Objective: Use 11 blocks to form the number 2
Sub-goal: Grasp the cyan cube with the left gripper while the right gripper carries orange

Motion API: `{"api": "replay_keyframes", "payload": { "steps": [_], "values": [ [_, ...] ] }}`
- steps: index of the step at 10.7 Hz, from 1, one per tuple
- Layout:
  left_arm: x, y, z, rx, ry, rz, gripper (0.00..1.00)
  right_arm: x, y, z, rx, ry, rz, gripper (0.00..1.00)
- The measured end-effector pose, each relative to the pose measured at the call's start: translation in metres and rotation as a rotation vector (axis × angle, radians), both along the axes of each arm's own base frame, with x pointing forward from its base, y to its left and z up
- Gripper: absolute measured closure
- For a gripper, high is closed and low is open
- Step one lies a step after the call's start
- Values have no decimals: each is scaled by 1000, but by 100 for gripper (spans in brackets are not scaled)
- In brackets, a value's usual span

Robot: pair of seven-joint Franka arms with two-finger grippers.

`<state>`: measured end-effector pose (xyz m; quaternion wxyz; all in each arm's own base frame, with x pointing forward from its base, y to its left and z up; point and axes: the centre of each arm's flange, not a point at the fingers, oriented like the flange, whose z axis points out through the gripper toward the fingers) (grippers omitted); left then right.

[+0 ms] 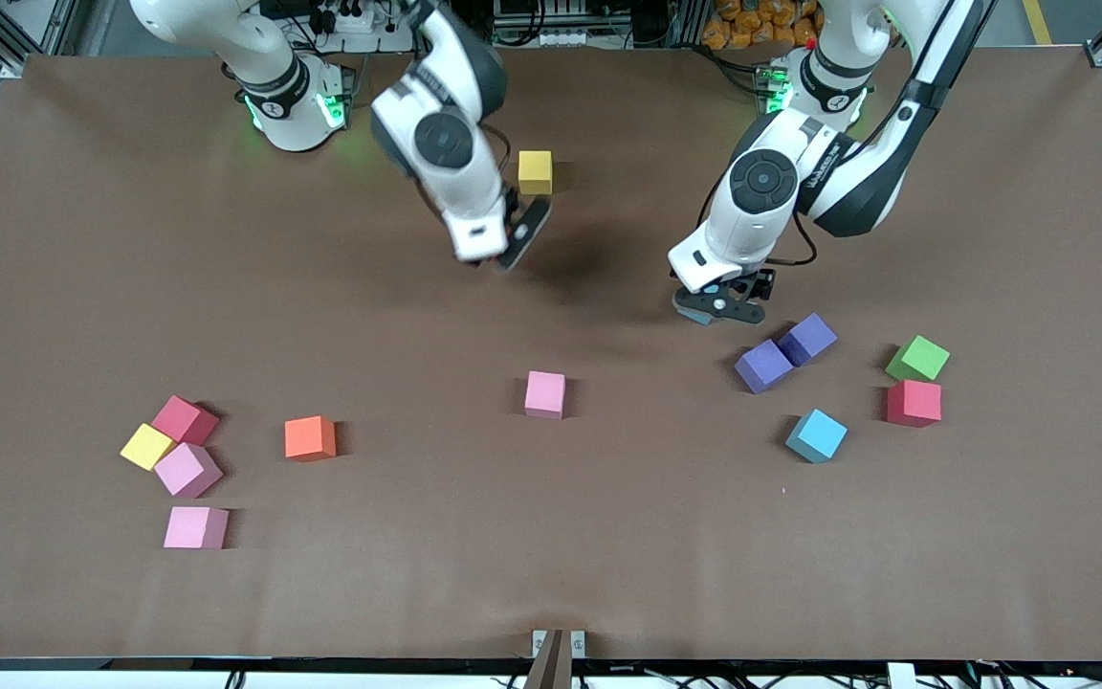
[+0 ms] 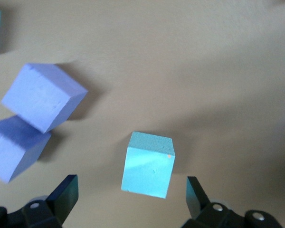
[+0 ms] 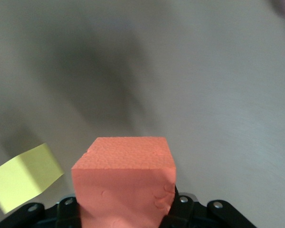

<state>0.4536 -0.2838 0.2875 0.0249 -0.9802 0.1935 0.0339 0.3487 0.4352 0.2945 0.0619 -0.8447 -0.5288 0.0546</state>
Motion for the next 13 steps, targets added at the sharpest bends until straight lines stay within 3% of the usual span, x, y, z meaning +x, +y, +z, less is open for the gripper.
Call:
{"api": "replay_keyframes", "payload": {
  "steps": [3,7,10,13],
  "values": [
    [-15,15,-28,-7,14,-72,0,-61,-3,6,-13,-39,267,41],
    [-29,19,-43,-12,18,-84,0,-121,-27,3,-29,-58,439,41],
    [-32,16,-47,-16,18,-92,0,-143,-40,-22,-6,-91,473,41],
    [-36,11,-57,-27,24,-102,0,-144,-46,-33,-13,-94,480,41]
  ]
}}
